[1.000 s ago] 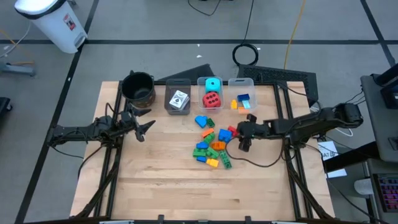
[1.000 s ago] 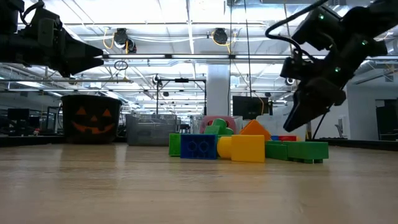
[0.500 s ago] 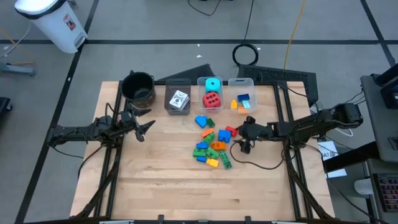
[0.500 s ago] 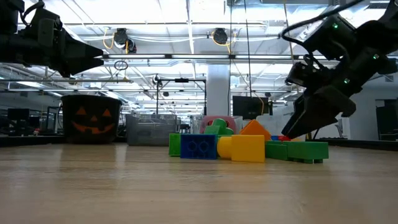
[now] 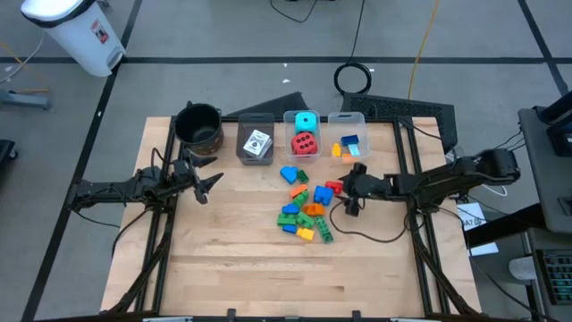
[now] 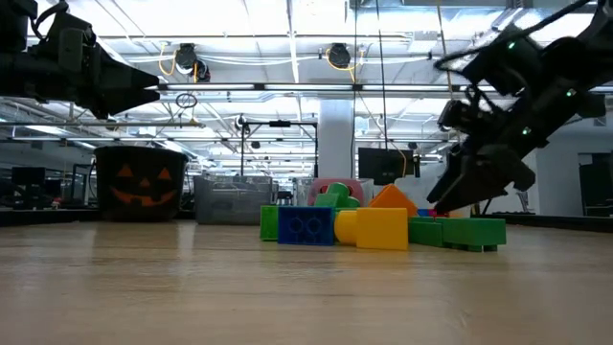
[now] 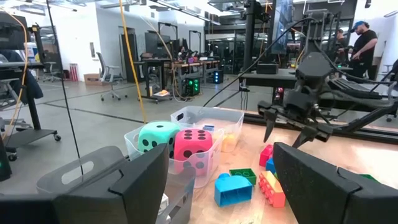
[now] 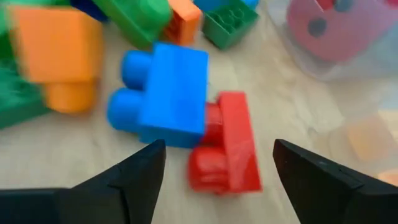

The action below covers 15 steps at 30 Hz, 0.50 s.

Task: Pick & Place Toys
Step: Put the red two stud game piece into the right transparent bin

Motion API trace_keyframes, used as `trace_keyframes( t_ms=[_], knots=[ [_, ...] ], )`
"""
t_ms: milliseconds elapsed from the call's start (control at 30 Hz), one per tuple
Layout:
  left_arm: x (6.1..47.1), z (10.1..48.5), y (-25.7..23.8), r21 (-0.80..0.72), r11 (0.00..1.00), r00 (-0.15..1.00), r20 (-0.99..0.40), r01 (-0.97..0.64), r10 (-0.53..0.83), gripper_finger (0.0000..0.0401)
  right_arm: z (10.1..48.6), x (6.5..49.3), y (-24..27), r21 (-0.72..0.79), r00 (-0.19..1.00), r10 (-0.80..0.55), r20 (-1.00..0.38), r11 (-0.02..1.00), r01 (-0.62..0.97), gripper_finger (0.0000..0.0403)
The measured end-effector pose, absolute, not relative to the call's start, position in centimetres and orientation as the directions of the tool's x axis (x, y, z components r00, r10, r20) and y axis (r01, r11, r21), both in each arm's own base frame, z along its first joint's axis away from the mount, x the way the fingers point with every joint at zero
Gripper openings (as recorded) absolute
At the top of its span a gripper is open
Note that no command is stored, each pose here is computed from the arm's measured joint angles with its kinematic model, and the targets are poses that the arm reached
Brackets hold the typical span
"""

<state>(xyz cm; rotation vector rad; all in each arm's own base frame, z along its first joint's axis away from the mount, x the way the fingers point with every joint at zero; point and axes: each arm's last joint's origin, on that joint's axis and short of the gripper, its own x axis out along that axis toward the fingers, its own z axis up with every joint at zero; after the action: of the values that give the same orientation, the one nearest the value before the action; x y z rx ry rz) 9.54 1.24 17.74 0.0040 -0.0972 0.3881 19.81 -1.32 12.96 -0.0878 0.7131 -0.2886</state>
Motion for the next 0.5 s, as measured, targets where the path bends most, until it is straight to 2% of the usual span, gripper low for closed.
trace_keyframes(
  t_ms=[167,267,500],
  knots=[
    [9.5,17.7,1.2,-0.015,0.926,0.921,0.095,-0.378,0.378,0.0292,11.6,20.1,-2.2,-0.101,0.683,-0.238,-0.690,0.967,0.234,0.0277],
    [9.5,17.7,1.2,-0.015,0.926,0.921,0.095,-0.378,0.378,0.0292,10.9,20.5,-2.4,-0.105,0.683,-0.243,-0.688,0.966,0.237,0.0270],
    [9.5,17.7,1.2,-0.014,0.925,0.920,0.094,-0.380,0.379,0.0292,10.8,20.8,-2.4,-0.088,0.704,-0.204,-0.680,0.976,0.199,0.0223]
  ],
)
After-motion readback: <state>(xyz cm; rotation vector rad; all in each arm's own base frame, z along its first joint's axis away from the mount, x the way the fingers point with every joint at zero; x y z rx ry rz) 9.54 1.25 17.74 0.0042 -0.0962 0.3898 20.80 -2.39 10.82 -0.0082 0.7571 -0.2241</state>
